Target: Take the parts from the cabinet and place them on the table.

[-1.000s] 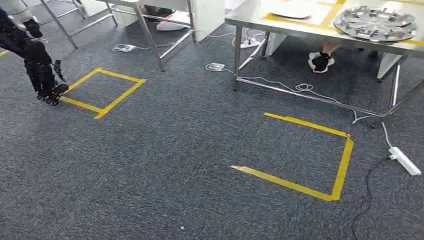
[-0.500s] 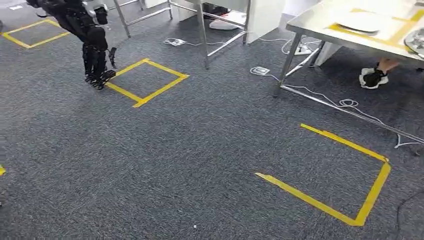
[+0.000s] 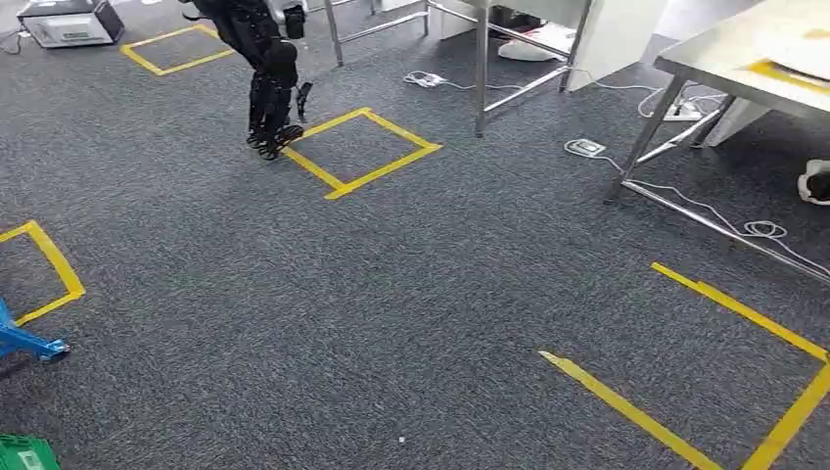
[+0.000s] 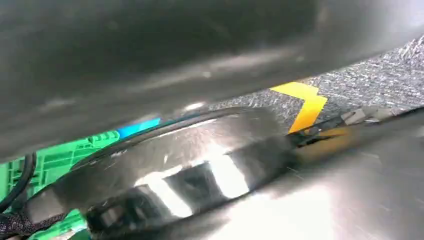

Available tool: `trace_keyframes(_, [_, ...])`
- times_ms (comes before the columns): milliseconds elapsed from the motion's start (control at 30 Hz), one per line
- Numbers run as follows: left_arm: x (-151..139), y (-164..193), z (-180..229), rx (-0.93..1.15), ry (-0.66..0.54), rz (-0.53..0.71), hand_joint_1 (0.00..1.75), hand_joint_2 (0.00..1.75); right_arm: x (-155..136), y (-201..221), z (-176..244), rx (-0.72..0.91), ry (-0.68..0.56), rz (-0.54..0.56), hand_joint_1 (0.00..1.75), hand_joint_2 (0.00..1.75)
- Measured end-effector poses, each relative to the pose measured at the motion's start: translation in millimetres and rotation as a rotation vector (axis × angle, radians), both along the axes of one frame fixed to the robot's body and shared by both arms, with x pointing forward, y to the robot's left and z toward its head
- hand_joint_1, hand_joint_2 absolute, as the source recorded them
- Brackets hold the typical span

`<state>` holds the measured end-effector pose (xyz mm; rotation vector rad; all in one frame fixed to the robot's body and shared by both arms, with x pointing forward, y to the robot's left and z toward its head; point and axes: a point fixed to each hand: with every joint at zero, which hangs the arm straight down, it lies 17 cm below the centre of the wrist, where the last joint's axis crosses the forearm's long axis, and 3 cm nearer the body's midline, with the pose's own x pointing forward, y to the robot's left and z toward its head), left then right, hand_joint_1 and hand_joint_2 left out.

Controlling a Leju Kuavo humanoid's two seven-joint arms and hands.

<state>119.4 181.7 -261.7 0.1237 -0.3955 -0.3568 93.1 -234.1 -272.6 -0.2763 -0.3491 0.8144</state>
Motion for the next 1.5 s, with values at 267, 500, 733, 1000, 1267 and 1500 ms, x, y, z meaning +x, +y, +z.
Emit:
trace_keyframes(267, [5,0,1,-0.001,-0.007,0.001,0.00,0.00,5,2,1,0.007,-0.012,0.010,0.00,0.00])
trace_keyframes(500, [6,0,1,-0.001,-0.008,0.002,0.00,0.00,3,4,1,0.010,-0.005,0.017,0.00,0.00])
trace_keyframes(733, [4,0,1,0.000,-0.005,0.002,0.00,0.00,4,5,1,0.012,-0.007,0.028,0.00,0.00])
trace_keyframes(1000, [4,2,0,0.002,-0.005,0.002,0.00,0.00,5,5,1,0.012,-0.007,0.031,0.00,0.00])
trace_keyframes(1267, [3,4,0,0.005,-0.005,0.003,0.00,0.00,10,6,2,0.014,-0.018,0.037,0.00,0.00])
trace_keyframes(1500, [5,1,1,-0.003,-0.006,0.003,0.00,0.00,2,6,1,0.015,-0.006,0.037,0.00,0.00])
